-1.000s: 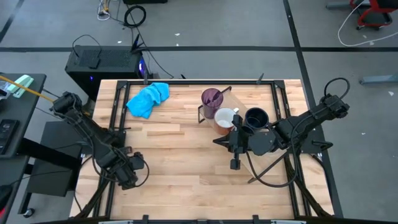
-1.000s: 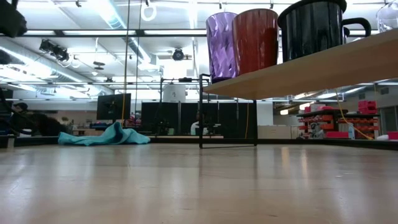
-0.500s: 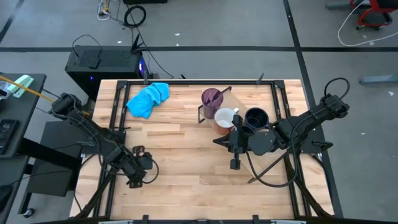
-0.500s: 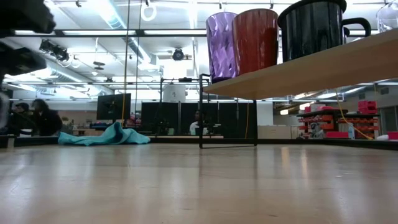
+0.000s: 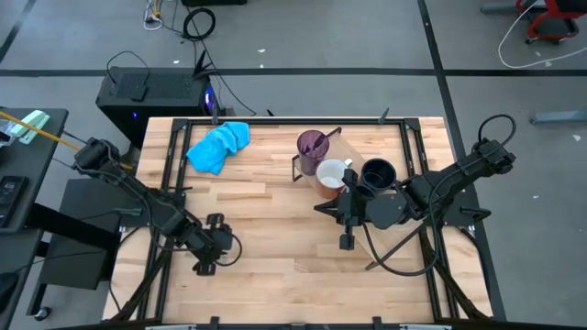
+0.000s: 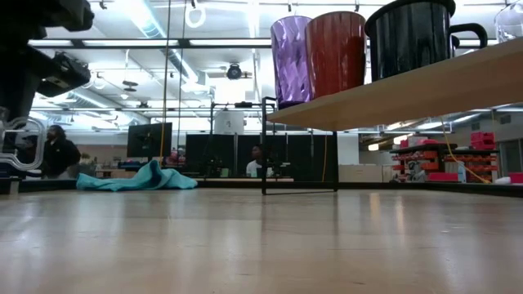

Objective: Stack small to large cups/mugs on shelf
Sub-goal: Put the transparent mug on the shelf aligned with the other transparent mug

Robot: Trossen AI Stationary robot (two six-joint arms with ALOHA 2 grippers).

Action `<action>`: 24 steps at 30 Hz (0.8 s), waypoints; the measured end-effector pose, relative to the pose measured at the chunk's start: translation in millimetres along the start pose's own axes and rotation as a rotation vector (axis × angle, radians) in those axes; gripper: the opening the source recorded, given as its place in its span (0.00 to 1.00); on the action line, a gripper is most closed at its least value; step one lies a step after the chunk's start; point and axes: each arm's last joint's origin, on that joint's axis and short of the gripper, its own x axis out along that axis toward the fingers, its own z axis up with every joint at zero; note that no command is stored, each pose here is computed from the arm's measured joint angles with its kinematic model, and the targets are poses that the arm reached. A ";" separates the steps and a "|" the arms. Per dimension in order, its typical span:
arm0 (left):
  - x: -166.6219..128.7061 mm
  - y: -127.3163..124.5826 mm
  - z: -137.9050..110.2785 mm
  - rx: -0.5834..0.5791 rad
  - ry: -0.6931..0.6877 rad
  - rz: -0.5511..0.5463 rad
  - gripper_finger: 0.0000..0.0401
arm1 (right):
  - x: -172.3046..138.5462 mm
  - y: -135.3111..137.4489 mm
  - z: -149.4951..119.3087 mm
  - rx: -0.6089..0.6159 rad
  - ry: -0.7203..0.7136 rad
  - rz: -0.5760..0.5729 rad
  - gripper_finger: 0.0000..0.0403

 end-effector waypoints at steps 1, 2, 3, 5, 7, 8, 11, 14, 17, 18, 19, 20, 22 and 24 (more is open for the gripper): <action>0.0 -0.7 1.0 0.010 -0.011 -0.007 0.21 | 0.0 0.0 0.0 0.000 0.000 0.000 0.02; 0.0 -1.2 1.8 0.019 -0.018 -0.012 0.20 | 0.0 0.0 0.0 0.000 0.000 0.000 0.02; 0.2 -1.6 2.3 0.024 -0.023 -0.014 0.19 | 0.0 0.0 0.0 -0.001 0.000 0.000 0.02; 2.7 -2.2 2.3 0.028 -0.016 -0.010 0.16 | 0.0 0.0 0.0 0.000 0.000 0.000 0.02; 5.6 -2.6 1.6 0.044 -0.001 -0.004 0.13 | 0.0 0.0 0.0 0.002 0.000 0.000 0.02; 7.4 -3.0 1.6 0.050 0.003 -0.002 0.12 | 0.1 0.1 0.0 0.002 0.000 0.000 0.02; 11.4 -3.8 1.4 0.074 0.013 0.003 0.07 | 0.0 0.0 0.0 -0.001 0.000 0.000 0.02; 11.6 -3.9 2.2 0.076 0.007 0.000 0.03 | 0.0 0.0 0.0 -0.001 0.000 0.000 0.02; 9.4 -2.6 8.4 0.079 -0.008 -0.001 0.02 | 0.0 0.0 0.0 -0.001 0.000 0.000 0.02; 7.5 -3.0 12.2 0.081 -0.021 -0.005 0.02 | 0.1 0.0 -0.1 -0.001 0.001 0.000 0.02; 5.6 -3.3 16.2 0.091 -0.036 -0.009 0.03 | 0.0 0.0 0.0 -0.001 0.000 0.000 0.02; 3.7 -3.6 20.4 0.098 -0.052 -0.014 0.04 | 0.0 0.0 0.0 -0.001 0.000 0.000 0.02; 2.8 -2.8 29.3 0.113 -0.094 -0.024 0.05 | 0.0 0.0 0.0 -0.001 0.000 0.000 0.02; 7.6 -0.9 39.8 0.122 -0.139 -0.035 0.05 | 0.0 0.0 0.0 0.000 0.000 0.000 0.02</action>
